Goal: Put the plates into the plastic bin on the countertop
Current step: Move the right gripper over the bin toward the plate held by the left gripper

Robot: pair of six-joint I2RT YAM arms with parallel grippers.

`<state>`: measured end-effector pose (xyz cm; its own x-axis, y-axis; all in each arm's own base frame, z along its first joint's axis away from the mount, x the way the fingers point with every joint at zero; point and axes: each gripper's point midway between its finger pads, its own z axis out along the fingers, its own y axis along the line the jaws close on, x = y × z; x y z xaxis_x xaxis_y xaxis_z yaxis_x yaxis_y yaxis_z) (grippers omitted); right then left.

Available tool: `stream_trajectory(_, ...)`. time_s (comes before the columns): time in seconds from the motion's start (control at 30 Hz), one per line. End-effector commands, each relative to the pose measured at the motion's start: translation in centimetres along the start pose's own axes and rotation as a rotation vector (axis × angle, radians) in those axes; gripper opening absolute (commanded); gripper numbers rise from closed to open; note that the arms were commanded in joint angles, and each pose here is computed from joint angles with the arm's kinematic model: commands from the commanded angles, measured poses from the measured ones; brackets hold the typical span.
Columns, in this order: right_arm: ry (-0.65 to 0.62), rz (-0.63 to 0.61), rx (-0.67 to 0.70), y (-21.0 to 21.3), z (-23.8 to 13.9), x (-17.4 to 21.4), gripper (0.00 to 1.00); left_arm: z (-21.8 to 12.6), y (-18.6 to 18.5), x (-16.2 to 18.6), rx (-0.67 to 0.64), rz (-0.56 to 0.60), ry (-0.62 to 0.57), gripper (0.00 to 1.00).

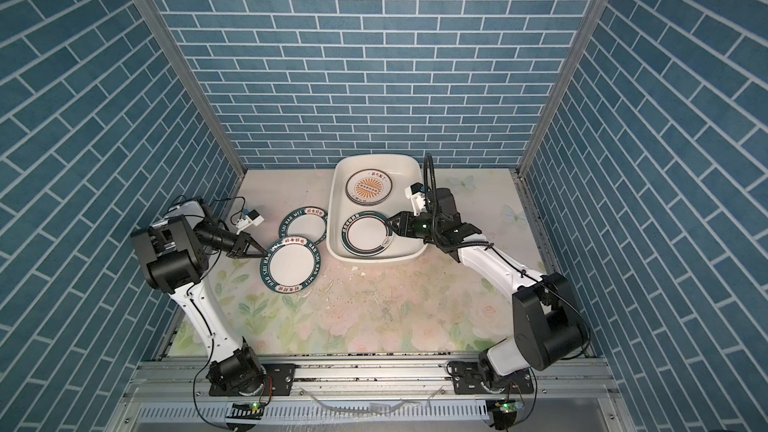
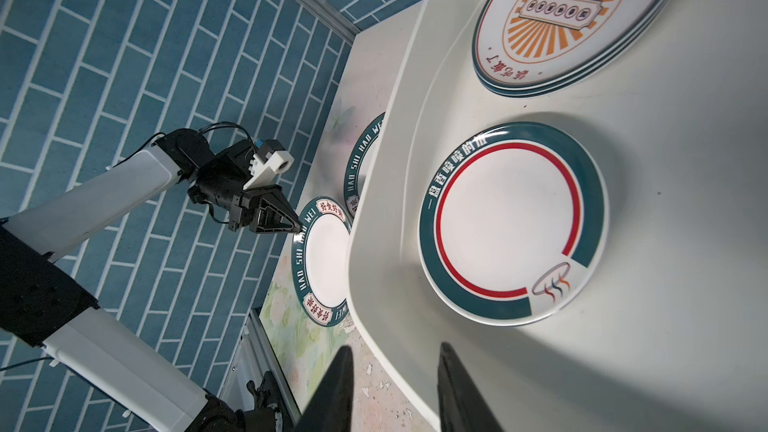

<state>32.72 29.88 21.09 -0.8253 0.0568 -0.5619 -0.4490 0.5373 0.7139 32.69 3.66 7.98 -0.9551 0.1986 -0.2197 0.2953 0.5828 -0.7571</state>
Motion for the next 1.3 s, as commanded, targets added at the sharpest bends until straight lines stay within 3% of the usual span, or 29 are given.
stream_trajectory(0.0,0.048,-0.039,-0.037,1.2,1.2,0.6,0.35,-0.9,-1.7,-0.7,0.041,0.0,-0.036,0.0)
stream_trajectory(0.6,0.176,-0.067,-0.179,6.0,6.4,2.6,0.37,-3.5,-4.3,-3.1,0.054,0.036,-0.099,0.0)
stream_trajectory(1.27,0.201,-0.103,-0.178,7.7,10.9,3.7,0.39,-4.9,-6.9,-4.3,0.097,0.057,-0.153,0.0)
